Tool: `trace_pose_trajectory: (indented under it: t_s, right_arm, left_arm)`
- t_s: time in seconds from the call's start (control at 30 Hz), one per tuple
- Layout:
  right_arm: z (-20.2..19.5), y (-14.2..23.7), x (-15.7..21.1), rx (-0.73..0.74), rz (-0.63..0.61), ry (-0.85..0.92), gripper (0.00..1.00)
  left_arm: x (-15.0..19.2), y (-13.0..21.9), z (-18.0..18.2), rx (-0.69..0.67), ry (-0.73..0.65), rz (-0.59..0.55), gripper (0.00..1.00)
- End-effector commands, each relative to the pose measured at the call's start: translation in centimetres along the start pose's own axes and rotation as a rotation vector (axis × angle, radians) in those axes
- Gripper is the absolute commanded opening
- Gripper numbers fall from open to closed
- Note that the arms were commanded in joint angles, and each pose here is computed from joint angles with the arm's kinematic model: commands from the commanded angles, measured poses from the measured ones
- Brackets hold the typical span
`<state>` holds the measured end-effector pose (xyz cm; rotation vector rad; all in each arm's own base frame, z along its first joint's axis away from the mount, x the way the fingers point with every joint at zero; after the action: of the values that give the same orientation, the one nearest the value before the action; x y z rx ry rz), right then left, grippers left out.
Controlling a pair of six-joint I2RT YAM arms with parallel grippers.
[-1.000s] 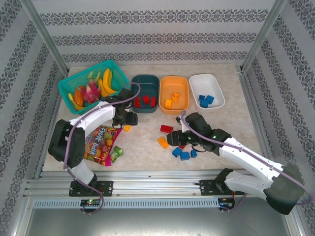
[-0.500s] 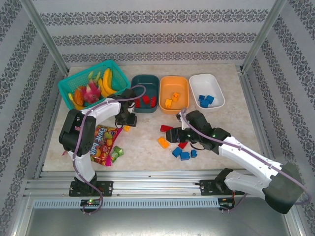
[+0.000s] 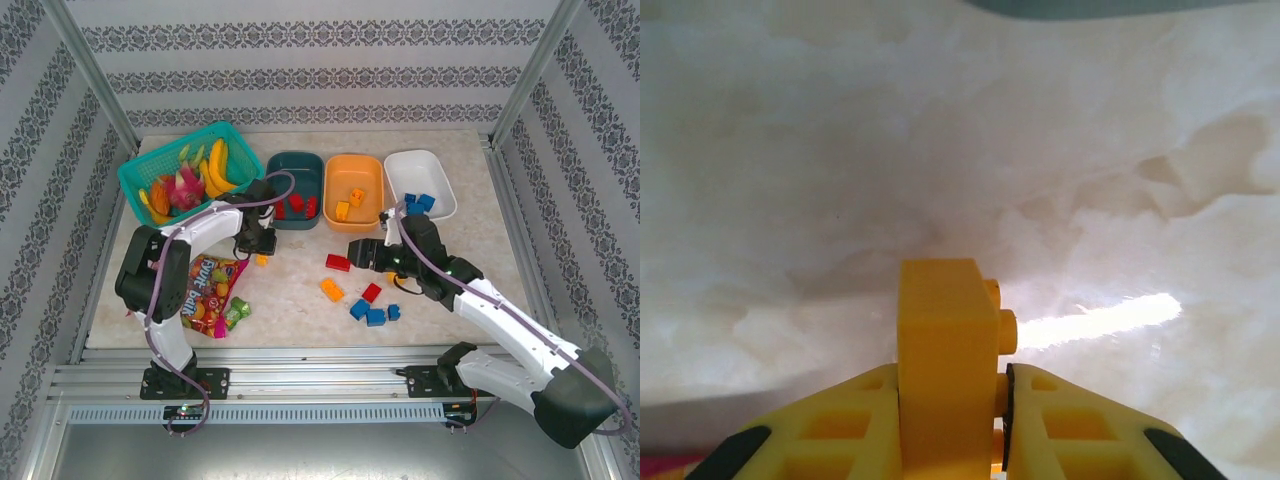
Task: Sort the legos into containers by color
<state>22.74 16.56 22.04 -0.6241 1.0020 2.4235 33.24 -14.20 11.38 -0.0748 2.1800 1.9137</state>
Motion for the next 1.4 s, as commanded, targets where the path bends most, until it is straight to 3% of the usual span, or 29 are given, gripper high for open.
trace_pose_trajectory:
  t_s: [0.0, 0.23, 0.4, 0.73, 1.03, 1.2, 1.37]
  right_arm:
    - [0.6, 2.2, -3.4, 0.001, -0.160, -0.055, 0.64]
    - [-0.7, 4.2, -7.5, 0.025, -0.330, -0.176, 0.65]
    - [-1.0, 4.5, -9.5, 0.016, -0.385, -0.223, 0.65]
    - [-1.8, 4.5, -10.2, 0.022, -0.398, -0.296, 0.65]
    - [-2.7, 5.6, -8.9, 0.051, -0.400, -0.321, 0.65]
    - [-3.2, 5.7, -8.3, 0.072, -0.384, -0.325, 0.65]
    - [-3.7, 5.8, -7.7, 0.120, -0.359, -0.315, 0.65]
  left_arm:
    - [-0.5, 5.0, -2.4, 0.072, 0.018, -0.085, 0.22]
    - [-3.6, 10.1, -7.4, 0.241, 0.041, -0.200, 0.21]
    - [-8.1, 10.8, -10.9, 0.328, 0.013, -0.264, 0.21]
    - [-16.0, 7.0, -18.2, 0.493, -0.087, -0.357, 0.21]
    - [-17.4, 0.6, -21.2, 0.518, -0.109, -0.313, 0.22]
    - [-17.2, -1.8, -21.3, 0.515, -0.094, -0.270, 0.30]
    - [-17.4, -0.8, -21.6, 0.534, -0.094, -0.276, 0.52]
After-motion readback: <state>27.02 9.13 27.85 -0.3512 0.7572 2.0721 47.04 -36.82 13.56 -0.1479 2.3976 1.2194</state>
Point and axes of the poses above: each hand's point on the last joint's axis, 136 mm out from that joint toward the fingers, its own y axis back along the fingers, its own z axis along the line the jaws close on, x = y × z, the point moved 6 cm from there along y, back along the fingers, and after that the axes turned 2 degrees about -y, right-handed, at the moved point
